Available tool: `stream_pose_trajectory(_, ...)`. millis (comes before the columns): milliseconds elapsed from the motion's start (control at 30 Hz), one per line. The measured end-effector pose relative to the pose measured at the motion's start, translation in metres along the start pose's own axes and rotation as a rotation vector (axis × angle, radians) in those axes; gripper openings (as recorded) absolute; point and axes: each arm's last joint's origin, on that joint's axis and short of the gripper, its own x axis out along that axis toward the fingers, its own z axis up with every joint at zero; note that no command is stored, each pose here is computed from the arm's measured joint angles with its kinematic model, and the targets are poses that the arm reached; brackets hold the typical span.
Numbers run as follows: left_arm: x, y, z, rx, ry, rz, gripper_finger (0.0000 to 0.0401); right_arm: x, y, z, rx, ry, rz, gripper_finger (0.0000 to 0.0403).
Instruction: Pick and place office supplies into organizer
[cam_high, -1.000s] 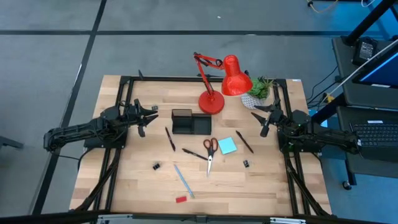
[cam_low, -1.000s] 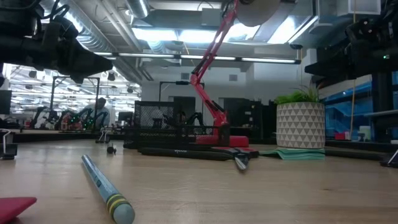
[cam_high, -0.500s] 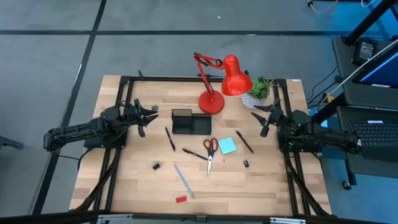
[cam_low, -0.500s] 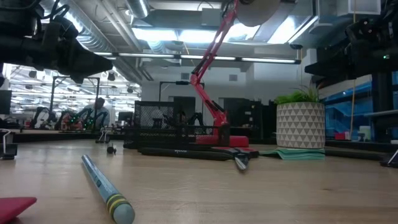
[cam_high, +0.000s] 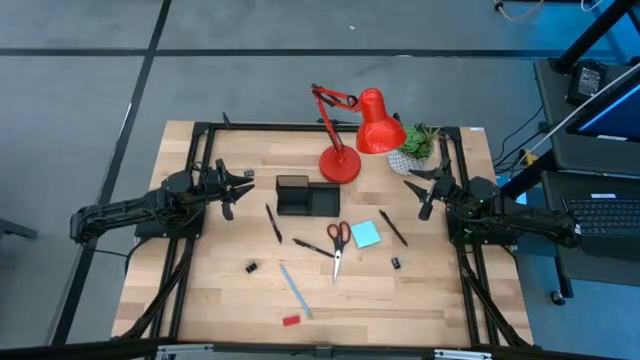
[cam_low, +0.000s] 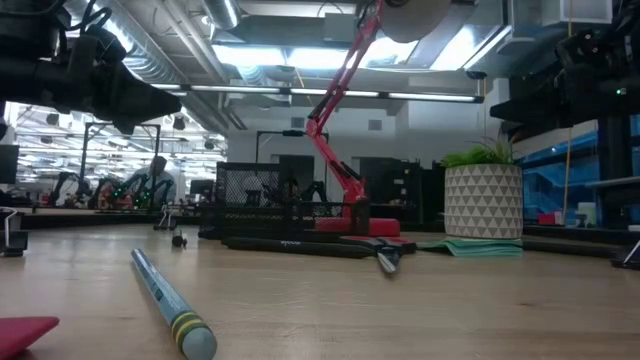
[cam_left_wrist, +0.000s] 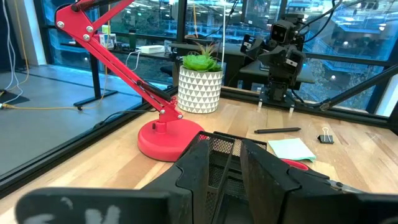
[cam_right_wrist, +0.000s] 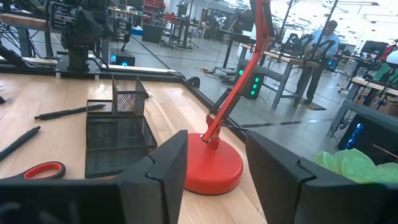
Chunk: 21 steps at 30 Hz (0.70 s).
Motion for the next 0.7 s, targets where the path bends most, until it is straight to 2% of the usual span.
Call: stream_pose_trajectory(700,0.0000,0.0009,0.0001,0.000,-0.004,0.029,0.0088,0.0000,0.0000,0.0000,0.000,0.000,0.000,0.0165)
